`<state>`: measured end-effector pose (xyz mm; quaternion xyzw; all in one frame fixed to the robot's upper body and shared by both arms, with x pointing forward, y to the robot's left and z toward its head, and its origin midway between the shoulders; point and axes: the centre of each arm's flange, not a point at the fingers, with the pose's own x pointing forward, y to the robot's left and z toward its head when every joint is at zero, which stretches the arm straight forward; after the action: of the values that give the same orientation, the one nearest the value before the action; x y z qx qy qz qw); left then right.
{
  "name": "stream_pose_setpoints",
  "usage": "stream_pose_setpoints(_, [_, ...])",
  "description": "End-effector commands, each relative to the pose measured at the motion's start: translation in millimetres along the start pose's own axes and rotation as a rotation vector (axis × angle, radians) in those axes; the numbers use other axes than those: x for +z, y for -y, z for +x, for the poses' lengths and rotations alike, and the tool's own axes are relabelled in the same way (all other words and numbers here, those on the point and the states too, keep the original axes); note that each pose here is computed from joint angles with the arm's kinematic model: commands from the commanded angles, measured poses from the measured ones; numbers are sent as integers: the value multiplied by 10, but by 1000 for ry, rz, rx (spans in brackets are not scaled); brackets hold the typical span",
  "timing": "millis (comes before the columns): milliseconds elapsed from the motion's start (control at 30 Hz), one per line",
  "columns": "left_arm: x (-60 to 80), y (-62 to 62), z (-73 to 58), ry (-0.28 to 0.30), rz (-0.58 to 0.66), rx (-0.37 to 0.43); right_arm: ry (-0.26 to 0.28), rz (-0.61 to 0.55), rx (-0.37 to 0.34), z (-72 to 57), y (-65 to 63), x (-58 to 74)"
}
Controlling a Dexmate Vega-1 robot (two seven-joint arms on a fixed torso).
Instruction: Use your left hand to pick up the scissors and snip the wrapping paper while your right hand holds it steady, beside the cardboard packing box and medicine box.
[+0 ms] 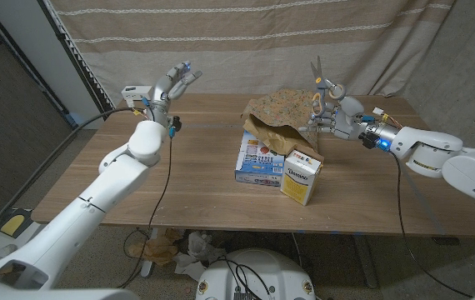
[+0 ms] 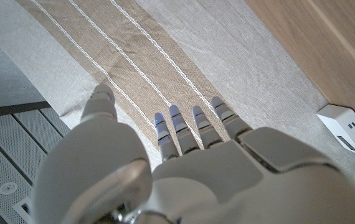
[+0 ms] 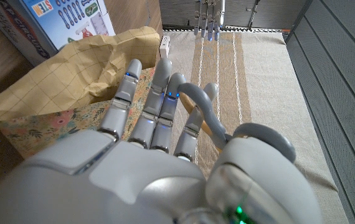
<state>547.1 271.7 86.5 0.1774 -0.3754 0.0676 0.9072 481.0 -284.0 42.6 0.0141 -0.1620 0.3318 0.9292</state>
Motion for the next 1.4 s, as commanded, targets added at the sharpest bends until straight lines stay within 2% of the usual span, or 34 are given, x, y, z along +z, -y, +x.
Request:
stream_pose_setpoints(33, [30,-12,148,-38,122,-102,-5,-9,1,-25,1,47])
stream_pose_setpoints(167, [5,4,186,-58,142,-122,-6,-24,3,-34,-13,93])
stream_pose_setpoints(233, [3,34,178,-95,164,-83,-13,-24,0,-40,-22,112])
stream_pose_setpoints(333, [-8,77,166,-107,209,-63,-20,-33,-2,-58,-37,135])
stream_pose_setpoints(500, [-54,125,201,-121,247,-120,-28,-46,-7,-90,-52,161])
stream_pose_setpoints(933, [-116,389,375,-113,326,-219,-32,-68,-23,-190,-102,251])
stream_pose_setpoints(1067, [-133,393,418,-96,335,-264,-35,-65,-31,-212,-109,258])
stream_pose_setpoints(1200, [-127,366,463,-64,375,-351,-37,-60,-38,-224,-108,258])
stream_pose_setpoints(1400, [-133,342,449,-65,448,-387,-35,-59,-39,-228,-102,251])
